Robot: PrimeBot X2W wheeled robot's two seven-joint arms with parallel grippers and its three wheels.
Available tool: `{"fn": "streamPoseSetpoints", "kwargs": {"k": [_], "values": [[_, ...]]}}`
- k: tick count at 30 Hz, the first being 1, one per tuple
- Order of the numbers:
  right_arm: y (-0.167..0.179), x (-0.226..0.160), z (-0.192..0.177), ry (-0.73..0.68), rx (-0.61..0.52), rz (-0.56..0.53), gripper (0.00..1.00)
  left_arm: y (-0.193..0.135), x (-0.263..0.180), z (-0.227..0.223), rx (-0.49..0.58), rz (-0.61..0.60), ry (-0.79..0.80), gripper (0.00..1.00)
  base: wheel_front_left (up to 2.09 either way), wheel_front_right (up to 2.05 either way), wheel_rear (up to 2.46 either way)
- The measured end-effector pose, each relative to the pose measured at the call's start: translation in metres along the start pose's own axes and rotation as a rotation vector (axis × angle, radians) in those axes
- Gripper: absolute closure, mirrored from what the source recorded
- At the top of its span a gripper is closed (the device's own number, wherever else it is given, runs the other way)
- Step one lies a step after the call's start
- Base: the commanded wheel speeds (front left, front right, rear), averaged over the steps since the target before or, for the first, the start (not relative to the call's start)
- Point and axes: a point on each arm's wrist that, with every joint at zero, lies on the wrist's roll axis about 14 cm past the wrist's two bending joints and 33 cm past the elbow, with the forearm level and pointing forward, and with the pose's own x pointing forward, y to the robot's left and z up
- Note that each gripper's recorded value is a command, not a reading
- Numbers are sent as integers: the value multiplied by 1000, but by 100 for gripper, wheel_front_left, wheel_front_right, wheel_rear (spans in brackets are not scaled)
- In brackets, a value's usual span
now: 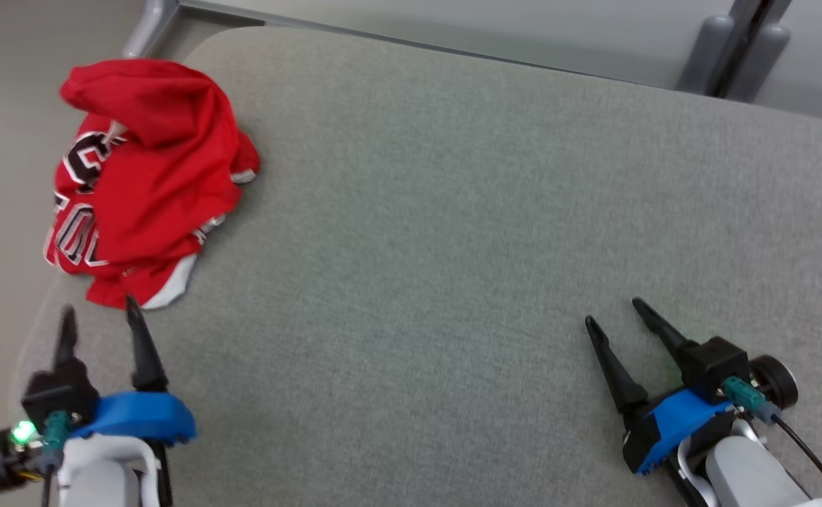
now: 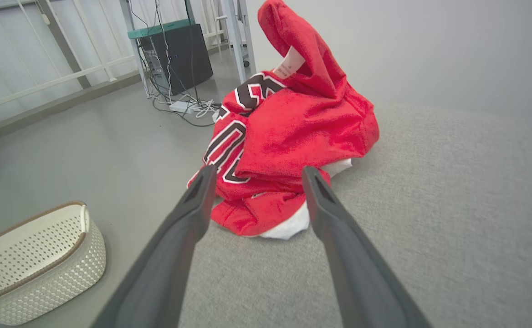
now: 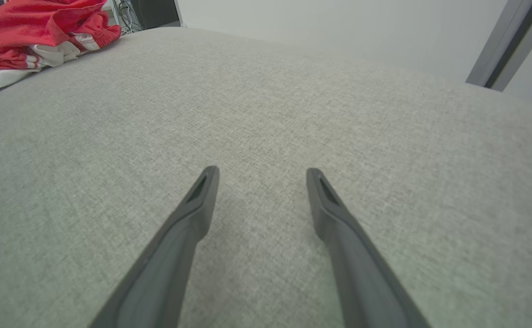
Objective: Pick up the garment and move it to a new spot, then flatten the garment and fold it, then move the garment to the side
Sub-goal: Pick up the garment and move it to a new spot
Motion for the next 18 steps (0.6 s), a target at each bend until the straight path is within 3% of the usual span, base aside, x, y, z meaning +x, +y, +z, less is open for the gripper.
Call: {"fn": "streamPoseSetpoints", "kwargs": {"k": [9,18], "values": [[-27,14,-9,-21,5,-5,0,-20,82,58,109,-37,-150,0,0,0,0],[-35,19,-11,-50,25,-5,0,-25,135,54,97,-23,-104,0,0,0,0]]}}
